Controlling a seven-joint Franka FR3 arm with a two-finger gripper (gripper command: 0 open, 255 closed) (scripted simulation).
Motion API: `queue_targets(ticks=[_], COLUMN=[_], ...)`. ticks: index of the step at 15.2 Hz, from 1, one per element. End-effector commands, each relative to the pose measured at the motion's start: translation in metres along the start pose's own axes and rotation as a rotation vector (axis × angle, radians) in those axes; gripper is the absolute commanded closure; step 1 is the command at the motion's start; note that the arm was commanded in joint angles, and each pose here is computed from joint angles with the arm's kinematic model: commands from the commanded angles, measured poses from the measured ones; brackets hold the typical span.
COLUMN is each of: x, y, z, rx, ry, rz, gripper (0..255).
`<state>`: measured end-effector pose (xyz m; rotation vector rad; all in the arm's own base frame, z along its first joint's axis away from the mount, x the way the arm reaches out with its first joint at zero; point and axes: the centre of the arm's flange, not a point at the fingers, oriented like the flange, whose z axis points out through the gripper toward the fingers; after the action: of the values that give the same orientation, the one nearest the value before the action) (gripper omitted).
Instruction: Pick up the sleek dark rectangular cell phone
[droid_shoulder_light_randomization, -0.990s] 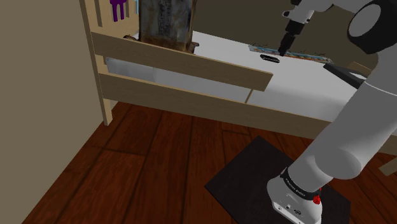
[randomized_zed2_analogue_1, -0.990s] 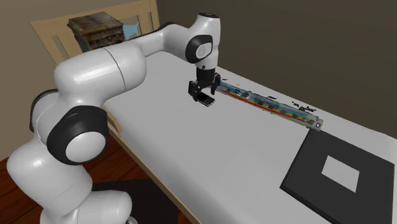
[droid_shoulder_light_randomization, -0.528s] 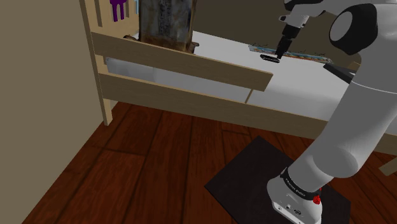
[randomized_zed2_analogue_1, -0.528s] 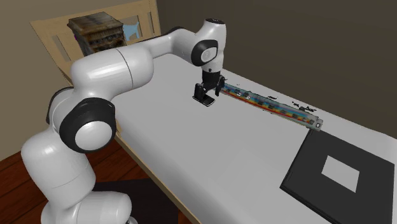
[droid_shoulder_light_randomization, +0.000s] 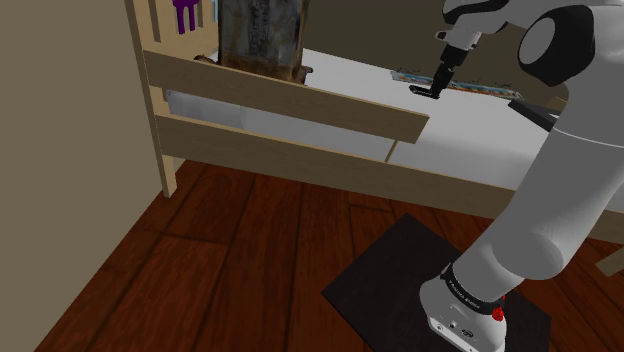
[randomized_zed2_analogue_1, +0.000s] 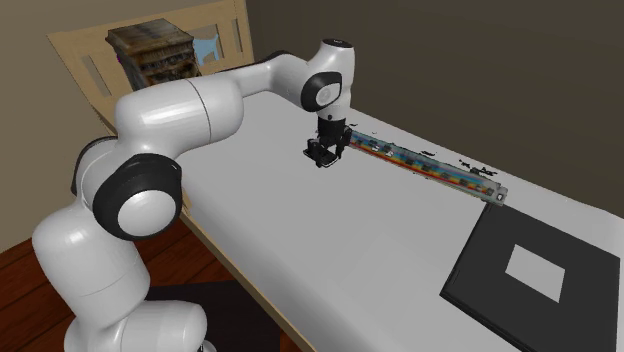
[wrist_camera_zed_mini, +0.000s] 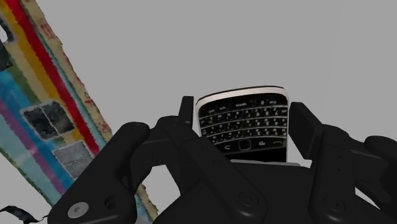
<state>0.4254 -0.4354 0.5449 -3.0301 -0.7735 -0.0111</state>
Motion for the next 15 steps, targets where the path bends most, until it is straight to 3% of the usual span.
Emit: queue_targets(ticks=[1, 6, 15], x=[0.000, 0.000, 0.000], y=[0.000, 0.000, -0.001], z=[0.000, 0.000, -0.047], rx=[0.000, 0.000, 0.000], ry=[0.000, 0.000, 0.000], rz=[0.000, 0.000, 0.000], gripper=[255, 255, 255])
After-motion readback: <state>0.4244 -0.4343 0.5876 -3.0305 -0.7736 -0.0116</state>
